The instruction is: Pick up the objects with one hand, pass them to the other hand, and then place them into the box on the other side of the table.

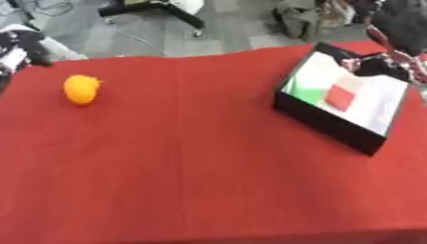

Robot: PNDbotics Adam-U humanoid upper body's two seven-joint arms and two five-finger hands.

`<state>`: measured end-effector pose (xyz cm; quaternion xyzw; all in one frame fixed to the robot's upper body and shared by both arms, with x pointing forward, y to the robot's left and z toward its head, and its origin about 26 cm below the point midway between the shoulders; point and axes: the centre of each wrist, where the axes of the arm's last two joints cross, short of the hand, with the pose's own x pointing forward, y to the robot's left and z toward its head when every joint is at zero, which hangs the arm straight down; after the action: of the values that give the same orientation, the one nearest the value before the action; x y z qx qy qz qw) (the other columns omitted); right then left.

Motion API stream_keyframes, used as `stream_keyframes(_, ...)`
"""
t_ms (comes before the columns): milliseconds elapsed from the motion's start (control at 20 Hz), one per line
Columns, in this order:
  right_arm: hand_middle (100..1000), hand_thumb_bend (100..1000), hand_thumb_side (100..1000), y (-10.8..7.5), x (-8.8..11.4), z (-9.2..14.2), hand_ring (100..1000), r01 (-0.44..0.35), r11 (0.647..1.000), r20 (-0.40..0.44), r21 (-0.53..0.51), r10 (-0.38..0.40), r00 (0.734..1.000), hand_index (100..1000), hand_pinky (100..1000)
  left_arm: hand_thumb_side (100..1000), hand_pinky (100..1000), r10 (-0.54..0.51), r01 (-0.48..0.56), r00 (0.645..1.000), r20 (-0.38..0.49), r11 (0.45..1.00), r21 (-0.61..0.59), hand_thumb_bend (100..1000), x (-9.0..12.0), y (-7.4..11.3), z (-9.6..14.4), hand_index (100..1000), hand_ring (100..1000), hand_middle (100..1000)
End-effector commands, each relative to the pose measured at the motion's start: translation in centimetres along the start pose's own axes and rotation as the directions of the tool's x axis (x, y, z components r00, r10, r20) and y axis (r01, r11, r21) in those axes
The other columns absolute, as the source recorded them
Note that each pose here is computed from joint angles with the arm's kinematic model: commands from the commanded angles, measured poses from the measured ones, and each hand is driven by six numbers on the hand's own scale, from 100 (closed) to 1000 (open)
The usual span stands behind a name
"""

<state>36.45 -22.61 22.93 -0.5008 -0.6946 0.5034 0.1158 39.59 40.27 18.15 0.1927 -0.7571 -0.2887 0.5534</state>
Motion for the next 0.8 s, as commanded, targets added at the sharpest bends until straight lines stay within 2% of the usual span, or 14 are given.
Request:
stream_keyframes(50, 871, 280, 272, -3.0, 3.1, -0.1, 910, 0.082, 0.983, 0.085, -0.165, -0.069, 0.994, 993, 918, 447, 727, -0.395, 0.398, 0.910, -0.121, 0.917, -0.001, 565, -0.3, 3.0, -1.4, 822, 639, 646)
stream_keyframes(100, 861, 339, 332, -3.1, 3.9, 0.0, 904, 0.114, 0.977, 0.102, -0.180, -0.097, 0.990, 992, 912, 412, 727, -0.504, 0.506, 0.850, -0.154, 0.862, -0.029, 589, -0.8, 3.1, -2.1, 834, 657, 669)
stream_keyframes(150, 855, 240, 280, -3.2, 4.6, 0.2, 901, 0.148, 0.970, 0.115, -0.192, -0.127, 0.985, 991, 908, 359, 728, -0.604, 0.603, 0.777, -0.179, 0.795, -0.067, 626, -1.3, 3.1, -2.7, 849, 682, 699)
stream_keyframes(250, 844, 214, 290, -3.1, 5.7, 0.5, 894, 0.206, 0.957, 0.134, -0.203, -0.182, 0.974, 989, 900, 292, 726, -0.757, 0.745, 0.620, -0.208, 0.650, -0.147, 659, -2.5, 2.8, -3.6, 861, 704, 726)
stream_keyframes(300, 841, 196, 296, -3.0, 6.1, 0.6, 891, 0.233, 0.951, 0.138, -0.204, -0.208, 0.968, 990, 895, 264, 726, -0.805, 0.786, 0.552, -0.219, 0.590, -0.184, 672, -3.3, 2.5, -3.8, 864, 710, 734)
stream_keyframes(450, 830, 160, 309, -2.5, 6.8, 0.9, 884, 0.287, 0.936, 0.133, -0.206, -0.263, 0.955, 990, 886, 218, 721, -0.878, 0.846, 0.415, -0.240, 0.469, -0.255, 692, -5.0, 1.6, -4.1, 862, 718, 740)
stream_keyframes(550, 826, 140, 314, -2.2, 7.1, 1.0, 880, 0.308, 0.928, 0.124, -0.207, -0.288, 0.950, 991, 882, 198, 720, -0.900, 0.861, 0.354, -0.256, 0.420, -0.286, 673, -5.7, 1.1, -4.1, 860, 716, 739)
stream_keyframes(800, 820, 105, 327, -1.7, 7.2, 1.3, 877, 0.333, 0.919, 0.099, -0.212, -0.319, 0.943, 991, 877, 126, 709, -0.907, 0.867, 0.298, -0.297, 0.388, -0.314, 616, -6.8, 0.6, -3.8, 842, 692, 711)
